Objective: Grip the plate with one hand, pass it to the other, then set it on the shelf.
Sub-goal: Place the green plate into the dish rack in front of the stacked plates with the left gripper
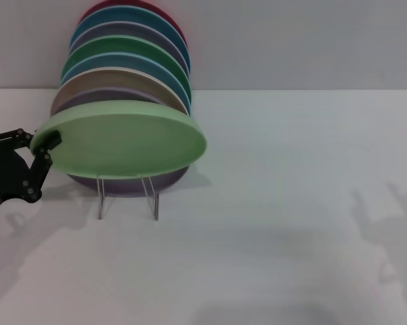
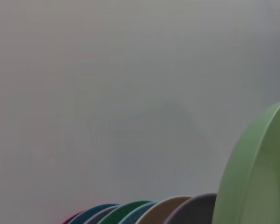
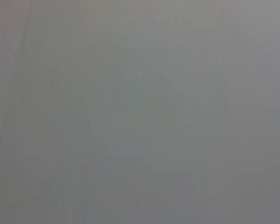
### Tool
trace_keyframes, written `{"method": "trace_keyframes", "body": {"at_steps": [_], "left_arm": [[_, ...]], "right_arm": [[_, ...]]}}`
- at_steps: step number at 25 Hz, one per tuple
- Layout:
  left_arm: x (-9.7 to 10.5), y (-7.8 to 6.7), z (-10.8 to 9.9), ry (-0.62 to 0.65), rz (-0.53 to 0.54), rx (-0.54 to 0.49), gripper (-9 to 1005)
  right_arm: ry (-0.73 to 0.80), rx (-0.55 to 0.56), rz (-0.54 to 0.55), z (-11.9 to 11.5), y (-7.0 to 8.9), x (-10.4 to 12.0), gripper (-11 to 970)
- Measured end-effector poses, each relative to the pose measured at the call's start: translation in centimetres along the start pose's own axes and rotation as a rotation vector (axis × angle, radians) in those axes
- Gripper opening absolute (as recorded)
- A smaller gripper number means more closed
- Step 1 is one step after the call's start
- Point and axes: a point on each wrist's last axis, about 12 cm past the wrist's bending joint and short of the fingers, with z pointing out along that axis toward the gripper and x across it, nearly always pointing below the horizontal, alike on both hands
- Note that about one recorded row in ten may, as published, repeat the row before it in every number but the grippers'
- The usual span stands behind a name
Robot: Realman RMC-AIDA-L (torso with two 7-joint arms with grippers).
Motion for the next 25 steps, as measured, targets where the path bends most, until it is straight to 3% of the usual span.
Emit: {"method": "trace_keyframes", "body": {"at_steps": [9,14,25], "left_arm": [[0.2,-0.1,-0.1,0.012,0.006,0.003,139],[0.5,-1.0,-0.1,0.032,0.035,0.045,141],[0.9,-1.9,0.1,0.036,0.03,-0.006,145]], "right_arm": [[0.003,-0.008,0.005,-0.1,0.2,0.0,677],[0.001,-0.01,0.005,0.0,0.2,0.0,678],[0.004,-0.022,0.007,0.3,0.2,0.1,676]]}}
